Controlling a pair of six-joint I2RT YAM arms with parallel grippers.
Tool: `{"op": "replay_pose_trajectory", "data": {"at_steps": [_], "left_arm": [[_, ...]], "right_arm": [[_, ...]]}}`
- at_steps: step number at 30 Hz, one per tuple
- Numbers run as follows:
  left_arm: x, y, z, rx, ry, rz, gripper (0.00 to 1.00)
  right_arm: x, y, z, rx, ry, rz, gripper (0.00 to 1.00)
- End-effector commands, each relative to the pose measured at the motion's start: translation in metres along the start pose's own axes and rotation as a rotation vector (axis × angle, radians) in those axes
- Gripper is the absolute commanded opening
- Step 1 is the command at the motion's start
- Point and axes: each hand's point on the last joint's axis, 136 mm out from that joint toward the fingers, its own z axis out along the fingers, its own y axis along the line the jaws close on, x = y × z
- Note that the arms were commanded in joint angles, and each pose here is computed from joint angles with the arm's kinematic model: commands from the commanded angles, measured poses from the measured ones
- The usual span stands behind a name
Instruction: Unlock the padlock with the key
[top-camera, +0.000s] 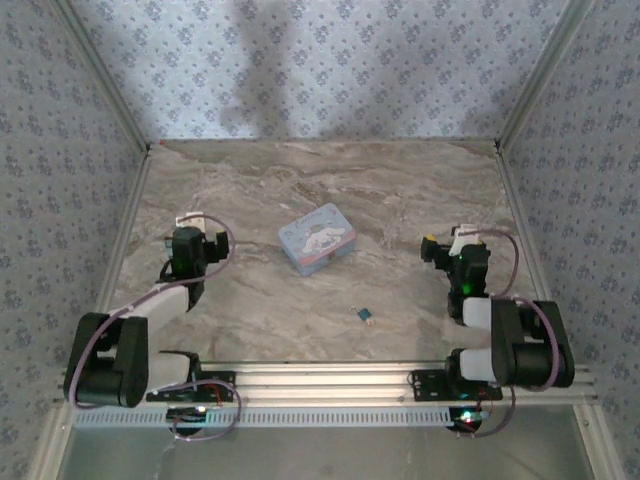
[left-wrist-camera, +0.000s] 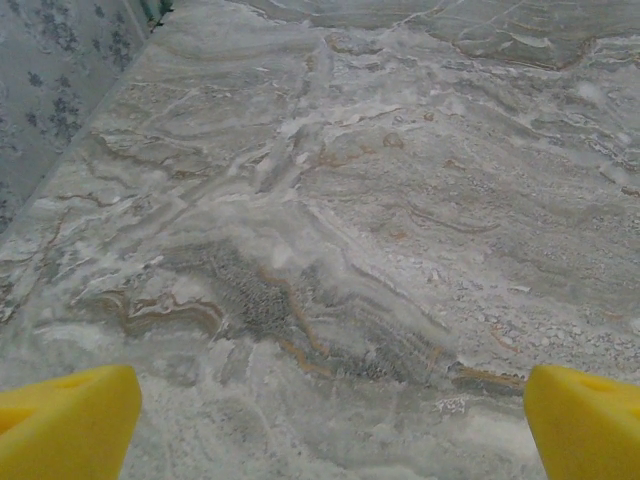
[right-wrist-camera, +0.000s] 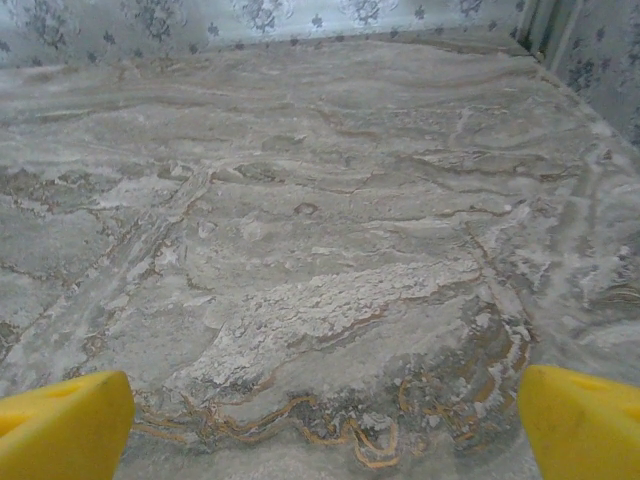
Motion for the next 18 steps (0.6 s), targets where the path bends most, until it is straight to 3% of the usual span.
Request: {"op": "replay_pose_trajectory", "data": {"at_steps": [1, 5, 9, 18], "left_arm": [[-0.016, -0.005, 0.003, 0.043, -0.076, -0.008, 0.98], [-0.017, -0.007, 0.006, 0.056, -0.096, 0.002, 0.98], [-0.019, -0.006, 0.009, 0.060, -0.114, 0.020, 0.98], [-0.006, 0.008, 0.036, 0.084, -0.144, -0.035, 0.98]], "right_arm": [[-0.021, 0.004, 0.010, -0.028, -0.077, -0.039, 1.00], [-0.012, 0.005, 0.021, -0.031, -0.063, -0.036, 1.00], [-0.009, 0.000, 0.040, -0.011, 0.052, -0.024, 1.00], [-0.009, 0.002, 0.039, -0.010, 0.048, -0.033, 1.00]]}}
